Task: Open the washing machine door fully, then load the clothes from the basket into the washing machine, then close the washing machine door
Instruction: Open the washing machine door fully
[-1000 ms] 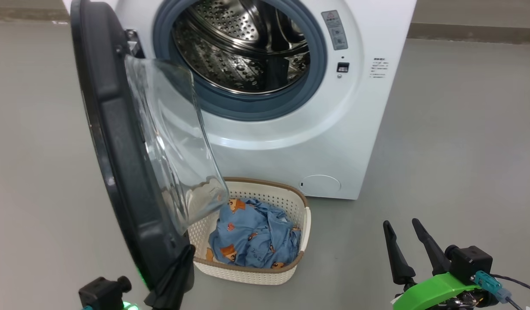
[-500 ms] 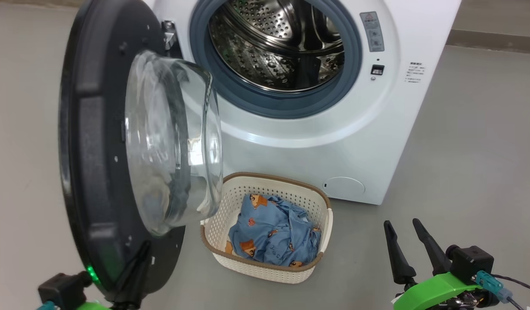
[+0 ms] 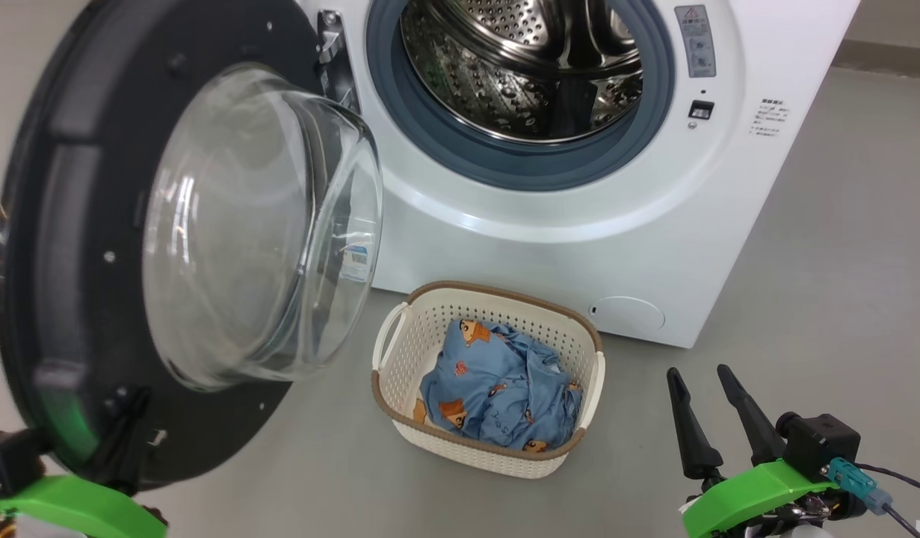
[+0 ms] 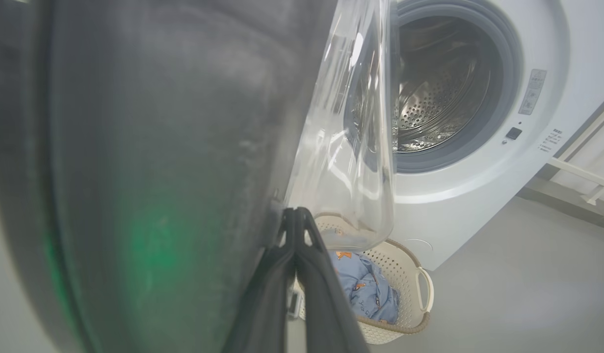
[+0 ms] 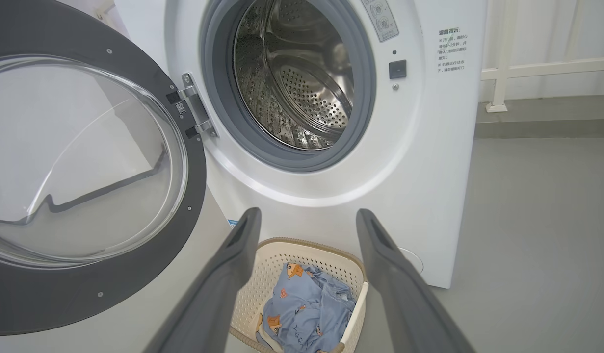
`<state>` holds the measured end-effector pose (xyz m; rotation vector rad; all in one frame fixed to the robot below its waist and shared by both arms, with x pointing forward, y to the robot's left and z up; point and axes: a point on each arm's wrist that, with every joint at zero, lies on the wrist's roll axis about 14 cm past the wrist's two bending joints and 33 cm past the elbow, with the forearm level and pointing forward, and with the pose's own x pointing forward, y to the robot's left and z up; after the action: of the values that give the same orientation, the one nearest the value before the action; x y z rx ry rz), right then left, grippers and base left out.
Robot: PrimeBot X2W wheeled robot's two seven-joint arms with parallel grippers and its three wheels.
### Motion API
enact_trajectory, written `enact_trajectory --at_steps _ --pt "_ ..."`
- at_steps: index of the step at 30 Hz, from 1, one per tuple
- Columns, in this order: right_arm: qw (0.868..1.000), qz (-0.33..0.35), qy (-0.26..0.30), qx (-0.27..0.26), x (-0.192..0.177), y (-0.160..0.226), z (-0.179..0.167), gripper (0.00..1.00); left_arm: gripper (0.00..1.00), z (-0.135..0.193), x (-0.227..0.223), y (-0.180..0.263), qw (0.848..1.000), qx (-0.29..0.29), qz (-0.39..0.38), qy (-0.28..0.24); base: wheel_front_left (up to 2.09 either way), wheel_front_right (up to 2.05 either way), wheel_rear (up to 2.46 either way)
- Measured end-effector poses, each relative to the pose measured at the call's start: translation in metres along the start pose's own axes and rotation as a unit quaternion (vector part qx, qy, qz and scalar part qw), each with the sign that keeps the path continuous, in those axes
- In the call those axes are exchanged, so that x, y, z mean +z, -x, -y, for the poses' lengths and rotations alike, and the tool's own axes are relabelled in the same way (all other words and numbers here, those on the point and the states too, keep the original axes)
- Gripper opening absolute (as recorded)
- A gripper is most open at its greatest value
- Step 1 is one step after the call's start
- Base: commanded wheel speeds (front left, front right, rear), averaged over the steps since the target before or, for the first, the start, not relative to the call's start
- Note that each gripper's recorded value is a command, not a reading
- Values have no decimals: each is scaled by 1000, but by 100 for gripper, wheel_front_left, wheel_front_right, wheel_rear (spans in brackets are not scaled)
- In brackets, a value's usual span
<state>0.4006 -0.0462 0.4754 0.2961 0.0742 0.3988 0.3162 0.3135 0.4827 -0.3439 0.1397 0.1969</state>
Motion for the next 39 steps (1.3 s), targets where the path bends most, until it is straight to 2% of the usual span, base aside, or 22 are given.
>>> enact_trajectory --at_steps 18,26,39 --pt "1000 -14 -17 12 -14 -31 -1 100 0 -108 31 -23 990 131 -15 -44 0 0 0" --pt "999 -16 -25 17 -20 -48 1 100 0 -123 50 -41 985 148 -14 -85 0 0 0" --pt "999 -14 -27 21 -18 -52 0 100 0 -140 63 -46 981 171 -19 -92 0 0 0"
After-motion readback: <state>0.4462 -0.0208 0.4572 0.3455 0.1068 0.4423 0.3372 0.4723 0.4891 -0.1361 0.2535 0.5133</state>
